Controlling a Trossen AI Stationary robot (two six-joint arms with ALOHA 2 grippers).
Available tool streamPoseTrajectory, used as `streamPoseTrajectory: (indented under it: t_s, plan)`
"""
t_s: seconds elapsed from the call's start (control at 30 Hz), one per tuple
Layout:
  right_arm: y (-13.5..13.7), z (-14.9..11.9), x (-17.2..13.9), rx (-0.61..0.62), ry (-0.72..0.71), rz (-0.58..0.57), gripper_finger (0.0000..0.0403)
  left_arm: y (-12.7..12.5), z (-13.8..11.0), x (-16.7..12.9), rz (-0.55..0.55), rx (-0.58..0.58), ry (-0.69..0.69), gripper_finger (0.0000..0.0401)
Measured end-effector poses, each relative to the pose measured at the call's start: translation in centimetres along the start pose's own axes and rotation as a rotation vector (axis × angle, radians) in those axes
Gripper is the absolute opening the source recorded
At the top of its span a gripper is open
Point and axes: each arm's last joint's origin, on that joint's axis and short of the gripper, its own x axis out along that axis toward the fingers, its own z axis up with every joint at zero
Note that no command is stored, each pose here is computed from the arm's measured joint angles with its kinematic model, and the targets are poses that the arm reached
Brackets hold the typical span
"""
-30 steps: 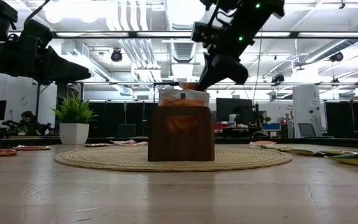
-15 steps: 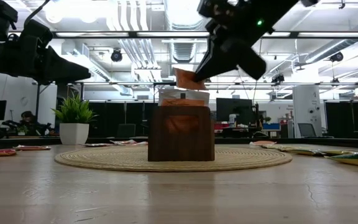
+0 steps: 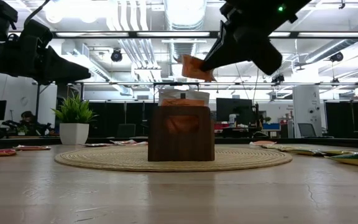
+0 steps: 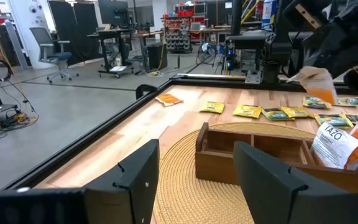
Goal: Pick & Place Tea
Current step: Put the left white tea bag into the bottom section of the wooden organizer
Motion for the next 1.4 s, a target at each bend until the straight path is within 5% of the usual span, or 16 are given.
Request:
streamPoseTrajectory:
  t_s: [0.3, 0.63, 0.93, 1.4]
  plan:
    - [2.9, 0.5, -2.5, -0.039, -0.052, -0.082, 0.0012, 0.0, 0.0, 0.0, 0.0, 0.0, 0.0, 0.0202]
    - [6.7, 1.8, 0.1, -0.175, 0.01, -0.273, 0.0012, 0.0, 0.0, 0.0, 0.0, 0.0, 0.0, 0.0202]
    - [8.9, 3.4, 0.9, -0.289, 0.052, -0.252, 0.0012, 0.0, 0.0, 0.0, 0.001, 0.0, -0.001, 0.0202]
    - [9.1, 2.9, 1.6, -0.243, 0.104, -0.26, 0.0012, 0.0, 0.0, 0.0, 0.001, 0.0, -0.001, 0.0202]
